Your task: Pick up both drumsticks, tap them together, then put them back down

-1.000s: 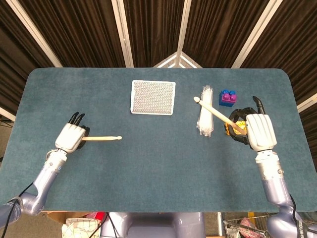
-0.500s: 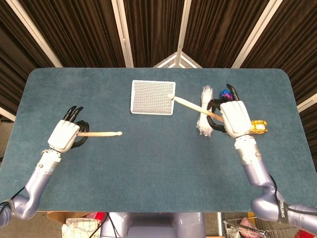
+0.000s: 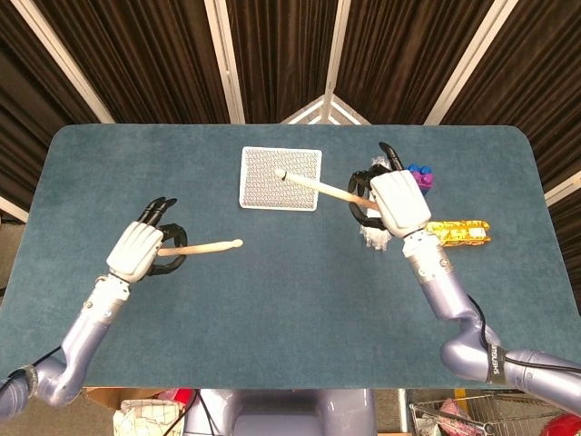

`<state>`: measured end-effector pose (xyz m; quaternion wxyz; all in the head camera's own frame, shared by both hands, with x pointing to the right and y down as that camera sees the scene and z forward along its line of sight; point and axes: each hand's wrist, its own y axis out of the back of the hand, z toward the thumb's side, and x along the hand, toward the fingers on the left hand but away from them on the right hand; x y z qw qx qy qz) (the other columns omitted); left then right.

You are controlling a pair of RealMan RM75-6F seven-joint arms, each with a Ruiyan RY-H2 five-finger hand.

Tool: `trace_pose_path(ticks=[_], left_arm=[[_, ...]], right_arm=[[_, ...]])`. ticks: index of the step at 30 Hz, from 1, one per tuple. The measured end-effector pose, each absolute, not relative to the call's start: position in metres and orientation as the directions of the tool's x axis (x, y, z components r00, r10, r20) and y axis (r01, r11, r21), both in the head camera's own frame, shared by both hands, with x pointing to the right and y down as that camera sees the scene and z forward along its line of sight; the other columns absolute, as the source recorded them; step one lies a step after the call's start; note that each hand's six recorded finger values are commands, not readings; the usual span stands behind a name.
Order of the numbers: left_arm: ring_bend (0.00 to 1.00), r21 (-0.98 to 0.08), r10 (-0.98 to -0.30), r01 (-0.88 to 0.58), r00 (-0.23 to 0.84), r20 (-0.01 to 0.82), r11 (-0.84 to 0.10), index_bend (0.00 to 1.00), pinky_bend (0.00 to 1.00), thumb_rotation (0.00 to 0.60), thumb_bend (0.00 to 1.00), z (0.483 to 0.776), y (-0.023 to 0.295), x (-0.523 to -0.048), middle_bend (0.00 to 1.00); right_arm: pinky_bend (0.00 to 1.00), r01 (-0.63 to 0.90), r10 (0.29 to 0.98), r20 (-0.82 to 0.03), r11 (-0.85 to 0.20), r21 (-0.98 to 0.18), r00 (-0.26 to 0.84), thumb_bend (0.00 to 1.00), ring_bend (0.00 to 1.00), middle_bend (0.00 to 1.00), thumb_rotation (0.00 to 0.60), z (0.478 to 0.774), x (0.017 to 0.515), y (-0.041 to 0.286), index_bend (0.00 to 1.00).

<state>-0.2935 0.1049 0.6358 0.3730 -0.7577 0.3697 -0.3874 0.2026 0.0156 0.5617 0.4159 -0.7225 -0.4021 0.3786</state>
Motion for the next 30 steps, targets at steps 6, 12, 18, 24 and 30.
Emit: trace_pose_path(ticks=[6,12,18,24,30], left_arm=[[0.08,-0.854,-0.852,-0.278,0.431,0.298,-0.440,0.57,0.00,0.600,0.46,0.632,0.106,-0.264,0.57],[0.08,-0.857,-0.867,-0.307,0.421,0.267,-0.413,0.58,0.00,0.600,0.46,0.619,0.104,-0.234,0.57],[0.09,-0.841,-0.880,-0.355,0.397,0.259,-0.408,0.58,0.00,0.600,0.46,0.609,0.102,-0.212,0.57],[0.10,-0.829,-0.901,-0.407,0.360,0.241,-0.384,0.58,0.00,0.600,0.46,0.602,0.093,-0.201,0.58],[0.10,-0.814,-0.903,-0.428,0.348,0.252,-0.392,0.58,0.00,0.600,0.46,0.602,0.087,-0.191,0.58]], right_arm=[[0.00,0.210,0.894,-0.214,-0.314,-0.926,0.395,0.50,0.41,0.65,0.600,0.557,0.196,0.021,0.69],[0.00,0.151,0.897,-0.205,-0.283,-0.947,0.393,0.50,0.41,0.65,0.600,0.552,0.195,0.027,0.69],[0.00,0.133,0.894,-0.213,-0.284,-0.949,0.393,0.50,0.41,0.65,0.600,0.551,0.193,0.032,0.69],[0.00,0.135,0.894,-0.217,-0.289,-0.948,0.392,0.50,0.41,0.65,0.600,0.548,0.194,0.035,0.69],[0.00,0.132,0.893,-0.217,-0.289,-0.948,0.395,0.50,0.41,0.65,0.600,0.546,0.195,0.037,0.69]])
